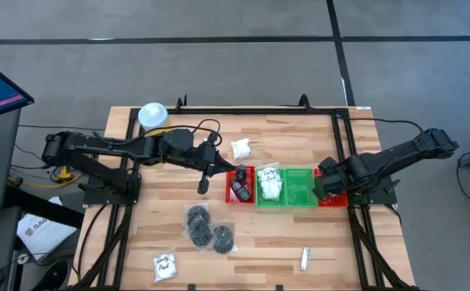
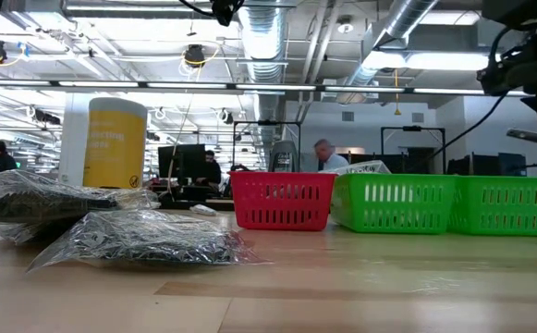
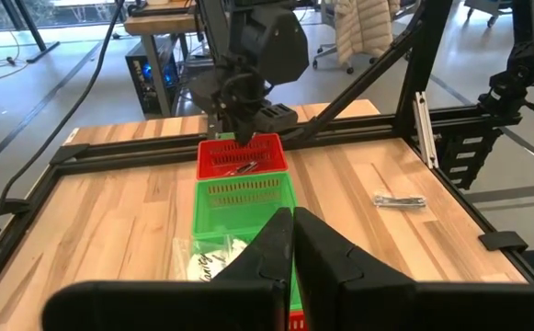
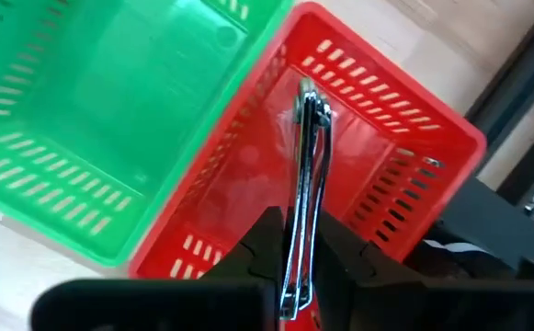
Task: Pick & Place Travel size toiletries
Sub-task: Put the silver nail cutter into the right red bin
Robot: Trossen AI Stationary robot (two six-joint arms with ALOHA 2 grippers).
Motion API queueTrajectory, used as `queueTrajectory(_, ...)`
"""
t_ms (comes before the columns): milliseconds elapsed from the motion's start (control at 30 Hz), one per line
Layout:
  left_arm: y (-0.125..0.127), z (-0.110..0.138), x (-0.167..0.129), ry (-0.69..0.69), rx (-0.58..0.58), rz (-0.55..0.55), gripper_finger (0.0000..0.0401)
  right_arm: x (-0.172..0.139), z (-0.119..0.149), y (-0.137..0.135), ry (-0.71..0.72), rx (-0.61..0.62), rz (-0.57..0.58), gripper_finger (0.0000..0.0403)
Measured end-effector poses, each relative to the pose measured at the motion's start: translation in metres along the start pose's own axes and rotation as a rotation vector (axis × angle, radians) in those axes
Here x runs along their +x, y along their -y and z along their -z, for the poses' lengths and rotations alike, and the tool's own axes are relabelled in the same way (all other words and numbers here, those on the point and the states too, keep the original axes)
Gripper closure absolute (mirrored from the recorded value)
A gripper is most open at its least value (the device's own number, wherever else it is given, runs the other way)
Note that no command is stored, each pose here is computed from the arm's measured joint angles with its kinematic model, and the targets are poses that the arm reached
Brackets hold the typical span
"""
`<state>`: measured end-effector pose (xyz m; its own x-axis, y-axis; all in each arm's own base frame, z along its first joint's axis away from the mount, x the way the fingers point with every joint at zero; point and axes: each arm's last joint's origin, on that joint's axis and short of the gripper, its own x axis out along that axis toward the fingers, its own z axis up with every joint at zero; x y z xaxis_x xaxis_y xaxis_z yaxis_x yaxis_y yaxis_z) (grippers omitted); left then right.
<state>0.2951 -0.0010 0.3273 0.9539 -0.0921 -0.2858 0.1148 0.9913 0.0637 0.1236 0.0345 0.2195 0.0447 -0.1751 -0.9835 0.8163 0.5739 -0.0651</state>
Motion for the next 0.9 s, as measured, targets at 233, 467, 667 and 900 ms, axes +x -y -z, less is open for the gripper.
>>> queueTrajectory(233,0.0,0.0,0.0,0.0,0.0,0.0,0.0398,0.0007,0.0005,0.0006,-0.015,-0.009,0.007,0.0379)
queueTrajectory(467,0.0,-0.0001,0.0,0.001,0.0,0.0,0.0398,0.0034,-0.0014,0.0052,-0.043,0.002,0.038,0.0377)
queueTrajectory(667,0.0,-0.0001,0.0,0.001,0.0,0.0,0.0398,0.0037,-0.0021,0.0056,-0.05,-0.013,0.043,0.0358)
queueTrajectory(900,0.0,-0.0001,0.0,0.001,0.0,0.0,0.0398,0.0037,-0.0021,0.0057,-0.049,-0.013,0.044,0.035)
